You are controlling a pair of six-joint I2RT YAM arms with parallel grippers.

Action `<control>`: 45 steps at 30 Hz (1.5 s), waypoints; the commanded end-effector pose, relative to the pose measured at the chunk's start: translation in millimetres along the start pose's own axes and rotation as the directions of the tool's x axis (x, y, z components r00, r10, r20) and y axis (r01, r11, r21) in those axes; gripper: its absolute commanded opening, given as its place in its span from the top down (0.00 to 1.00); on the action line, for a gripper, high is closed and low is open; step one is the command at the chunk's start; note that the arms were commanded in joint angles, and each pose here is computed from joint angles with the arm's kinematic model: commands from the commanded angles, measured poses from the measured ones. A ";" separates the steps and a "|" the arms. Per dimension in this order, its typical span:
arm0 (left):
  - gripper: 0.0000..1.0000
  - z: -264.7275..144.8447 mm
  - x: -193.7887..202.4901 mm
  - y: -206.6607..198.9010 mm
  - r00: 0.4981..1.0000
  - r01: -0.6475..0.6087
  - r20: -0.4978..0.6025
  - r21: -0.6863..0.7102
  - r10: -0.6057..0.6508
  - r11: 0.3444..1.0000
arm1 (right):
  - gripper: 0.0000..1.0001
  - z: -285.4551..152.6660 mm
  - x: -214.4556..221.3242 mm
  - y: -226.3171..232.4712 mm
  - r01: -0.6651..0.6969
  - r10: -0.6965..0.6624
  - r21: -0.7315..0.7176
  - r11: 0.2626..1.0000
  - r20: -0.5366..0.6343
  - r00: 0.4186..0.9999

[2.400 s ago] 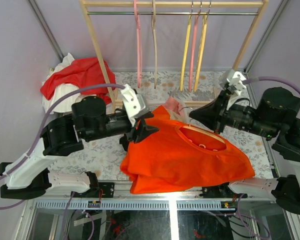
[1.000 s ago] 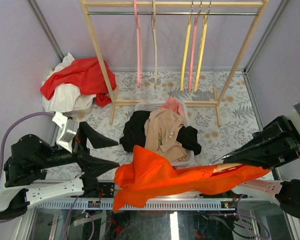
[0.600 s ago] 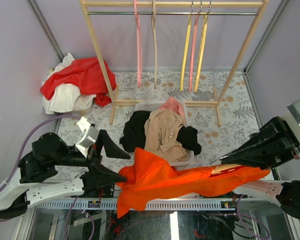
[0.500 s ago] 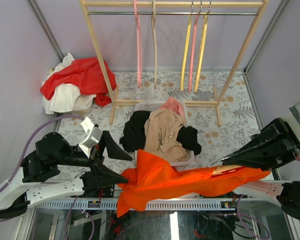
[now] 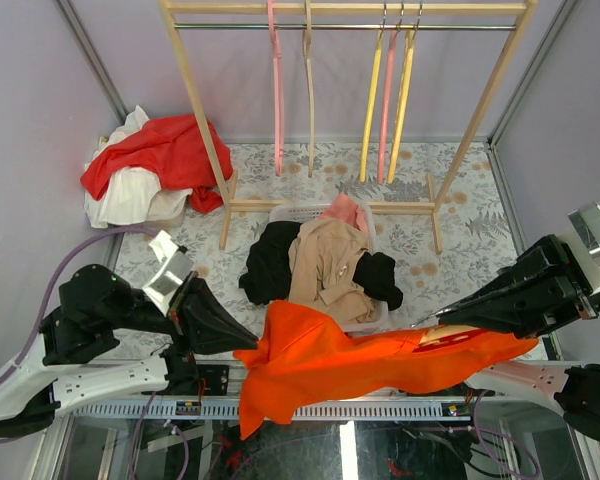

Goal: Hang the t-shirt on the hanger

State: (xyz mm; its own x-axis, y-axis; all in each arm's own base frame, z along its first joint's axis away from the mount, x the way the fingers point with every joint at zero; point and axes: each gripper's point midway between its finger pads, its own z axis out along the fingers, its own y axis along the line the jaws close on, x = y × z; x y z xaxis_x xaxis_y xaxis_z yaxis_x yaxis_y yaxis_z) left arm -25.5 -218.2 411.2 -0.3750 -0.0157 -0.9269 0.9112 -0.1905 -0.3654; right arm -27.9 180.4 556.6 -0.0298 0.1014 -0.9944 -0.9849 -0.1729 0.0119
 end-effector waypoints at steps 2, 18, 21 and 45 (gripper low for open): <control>1.00 -17.2 -46.8 -17.8 0.986 -0.072 0.147 -0.034 0.076 0.997 | 1.00 -0.5 -11.7 -14.9 0.070 -0.073 0.082 0.994 0.039 0.997; 1.00 -114.3 -118.6 -0.4 0.857 0.045 0.479 -0.438 0.191 0.898 | 1.00 -13.7 -10.8 -78.4 0.070 -0.075 0.418 0.906 -0.004 0.997; 1.00 -116.5 -118.6 2.1 0.855 0.049 0.480 -0.453 0.197 0.890 | 1.00 -14.8 -17.7 -90.3 0.078 -0.088 0.468 0.880 -0.001 0.996; 0.98 -130.5 -149.9 39.4 0.833 0.083 0.449 -0.679 0.324 0.729 | 1.00 21.6 -80.3 -113.4 0.200 -0.274 0.433 0.879 0.116 0.955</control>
State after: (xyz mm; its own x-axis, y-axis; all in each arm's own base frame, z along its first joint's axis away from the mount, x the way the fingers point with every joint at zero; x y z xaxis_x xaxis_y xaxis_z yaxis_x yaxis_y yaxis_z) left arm 68.7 -95.3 538.5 -0.0949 -0.5398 -0.8364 0.8207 0.4332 -0.3727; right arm 79.8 205.4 618.3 0.1369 0.2018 -0.9698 -0.9515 0.2989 -0.0721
